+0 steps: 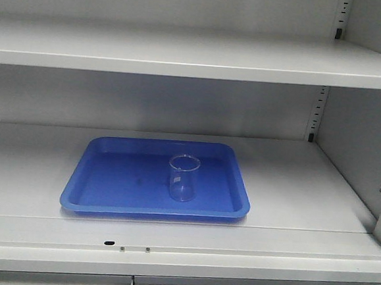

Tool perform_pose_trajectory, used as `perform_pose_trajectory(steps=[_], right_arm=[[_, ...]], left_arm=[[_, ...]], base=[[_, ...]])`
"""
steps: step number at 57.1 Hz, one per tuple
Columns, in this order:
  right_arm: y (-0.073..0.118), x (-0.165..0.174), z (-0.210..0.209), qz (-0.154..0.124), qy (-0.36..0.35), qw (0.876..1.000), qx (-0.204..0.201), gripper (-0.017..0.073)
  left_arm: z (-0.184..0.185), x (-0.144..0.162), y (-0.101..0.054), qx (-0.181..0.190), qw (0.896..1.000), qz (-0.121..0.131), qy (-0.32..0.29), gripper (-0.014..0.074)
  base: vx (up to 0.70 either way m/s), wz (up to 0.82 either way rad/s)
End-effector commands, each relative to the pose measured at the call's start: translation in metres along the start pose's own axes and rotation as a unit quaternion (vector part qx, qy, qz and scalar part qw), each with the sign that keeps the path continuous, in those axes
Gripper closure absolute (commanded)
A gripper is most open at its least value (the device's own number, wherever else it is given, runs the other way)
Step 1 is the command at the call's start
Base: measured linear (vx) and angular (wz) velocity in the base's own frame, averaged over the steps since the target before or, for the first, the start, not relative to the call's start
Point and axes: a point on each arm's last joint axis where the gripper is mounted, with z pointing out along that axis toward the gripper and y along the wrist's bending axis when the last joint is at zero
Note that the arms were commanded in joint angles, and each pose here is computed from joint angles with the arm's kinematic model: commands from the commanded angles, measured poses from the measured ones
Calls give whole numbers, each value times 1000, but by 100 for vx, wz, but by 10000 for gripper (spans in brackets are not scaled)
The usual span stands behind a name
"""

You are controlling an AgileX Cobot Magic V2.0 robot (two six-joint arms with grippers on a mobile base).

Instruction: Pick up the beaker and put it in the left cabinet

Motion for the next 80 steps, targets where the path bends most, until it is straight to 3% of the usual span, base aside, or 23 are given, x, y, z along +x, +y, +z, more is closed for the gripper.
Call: perform_pose_trajectory(steps=[1, 8, 18, 26, 33, 40, 43, 46, 50, 53, 80], right_arm=[[6, -14, -2, -36, -38, 998, -29, 165], [9, -12, -6, -66, -46, 996, -49, 305], [5, 14, -23, -61, -104, 992, -36, 575], [-7, 56, -39, -31, -136, 989, 42, 571], [-15, 94, -42, -24, -133, 985, 110, 568], [-23, 134, -31, 25, -91, 985, 146, 568], [-23, 141, -30, 34, -60, 986, 150, 568], [-24, 145, -30, 15, -38, 987, 154, 568], [-25, 146, -30, -35, -22, 986, 163, 568], [-25, 146, -31, -52, -20, 985, 165, 568], [-25, 147, -31, -51, -16, 985, 166, 568]], left_arm=[[-1, -3, 0, -3, 999, -5, -42, 592], [-1, -3, 0, -3, 999, -5, -42, 592], [-1, -3, 0, -3, 999, -5, -42, 592], [-1, -3, 0, -3, 999, -5, -42, 592], [-1, -3, 0, -3, 999, -5, -42, 592], [-1, -3, 0, -3, 999, -5, -43, 592], [-1, -3, 0, -3, 999, -5, -43, 592], [-1, -3, 0, -3, 999, -5, -43, 592], [-1, -3, 0, -3, 999, -5, -42, 592], [-1, -3, 0, -3, 999, -5, -42, 592], [-1, -3, 0, -3, 999, -5, -42, 592]], base=[[0, 0], [0, 0], [0, 0], [0, 0], [0, 0], [0, 0], [0, 0], [0, 1], [0, 0], [0, 0], [0, 0]])
